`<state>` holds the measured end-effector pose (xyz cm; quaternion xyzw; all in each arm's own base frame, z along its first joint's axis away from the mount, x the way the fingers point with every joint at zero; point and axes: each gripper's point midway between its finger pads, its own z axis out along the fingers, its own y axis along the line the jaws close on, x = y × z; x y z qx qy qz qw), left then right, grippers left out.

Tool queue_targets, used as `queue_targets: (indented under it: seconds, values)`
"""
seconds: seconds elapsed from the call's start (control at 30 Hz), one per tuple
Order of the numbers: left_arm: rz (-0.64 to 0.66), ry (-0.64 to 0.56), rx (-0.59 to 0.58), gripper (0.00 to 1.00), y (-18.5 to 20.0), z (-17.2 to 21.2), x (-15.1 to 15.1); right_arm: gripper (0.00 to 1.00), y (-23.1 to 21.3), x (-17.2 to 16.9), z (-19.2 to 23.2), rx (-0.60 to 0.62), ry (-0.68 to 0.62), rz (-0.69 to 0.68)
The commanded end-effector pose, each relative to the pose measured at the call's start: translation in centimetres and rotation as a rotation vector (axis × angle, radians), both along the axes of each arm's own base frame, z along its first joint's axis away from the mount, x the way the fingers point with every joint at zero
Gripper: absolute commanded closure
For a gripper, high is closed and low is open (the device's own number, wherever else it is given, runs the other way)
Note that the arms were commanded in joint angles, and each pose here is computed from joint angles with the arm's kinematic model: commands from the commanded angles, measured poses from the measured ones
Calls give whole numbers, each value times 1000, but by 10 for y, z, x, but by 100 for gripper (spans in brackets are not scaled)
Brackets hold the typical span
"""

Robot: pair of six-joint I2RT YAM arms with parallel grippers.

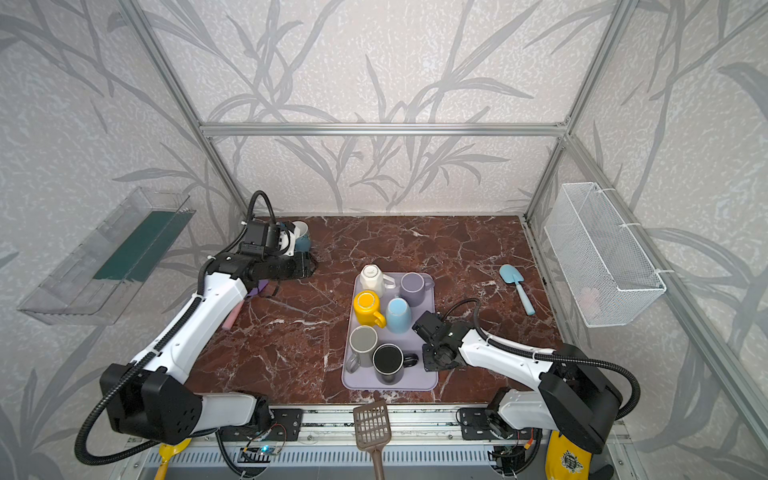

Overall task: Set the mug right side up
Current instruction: 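Release the tray and move the right gripper over the black mug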

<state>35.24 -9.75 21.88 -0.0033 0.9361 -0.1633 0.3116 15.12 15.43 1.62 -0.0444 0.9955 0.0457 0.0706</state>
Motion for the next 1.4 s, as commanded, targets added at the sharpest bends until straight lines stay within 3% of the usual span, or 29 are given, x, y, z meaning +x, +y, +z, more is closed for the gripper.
queue_targets:
  seconds: [0.0, 0.07, 0.13, 0.33, 0.63, 0.93, 1.13, 1.37]
  values:
    - [0, -19, 1, 43, -1, 3, -3, 86, -22, -29, -9, -102, 117, 61]
    - [3, -24, -1, 42, 0, 2, -5, 76, -20, -24, -3, -88, 82, 57]
    - [2, -22, -7, 42, -1, 0, -8, 72, -20, -20, 7, -75, 44, 60]
    - [6, -5, -20, 42, -3, -13, -16, 69, -13, -10, 45, -4, -57, 96]
    - [23, -1, -36, 42, -4, -21, -25, 67, 21, -2, 95, 158, -199, 391]
    - [32, -2, -28, 42, -1, -19, -28, 54, 51, -6, 113, 259, -206, 581]
    - [39, 2, -18, 42, 1, -19, -30, 42, 66, -13, 113, 230, -179, 698]
    - [47, 7, 7, 42, 5, -16, -32, 35, 80, -17, 107, 207, -183, 788]
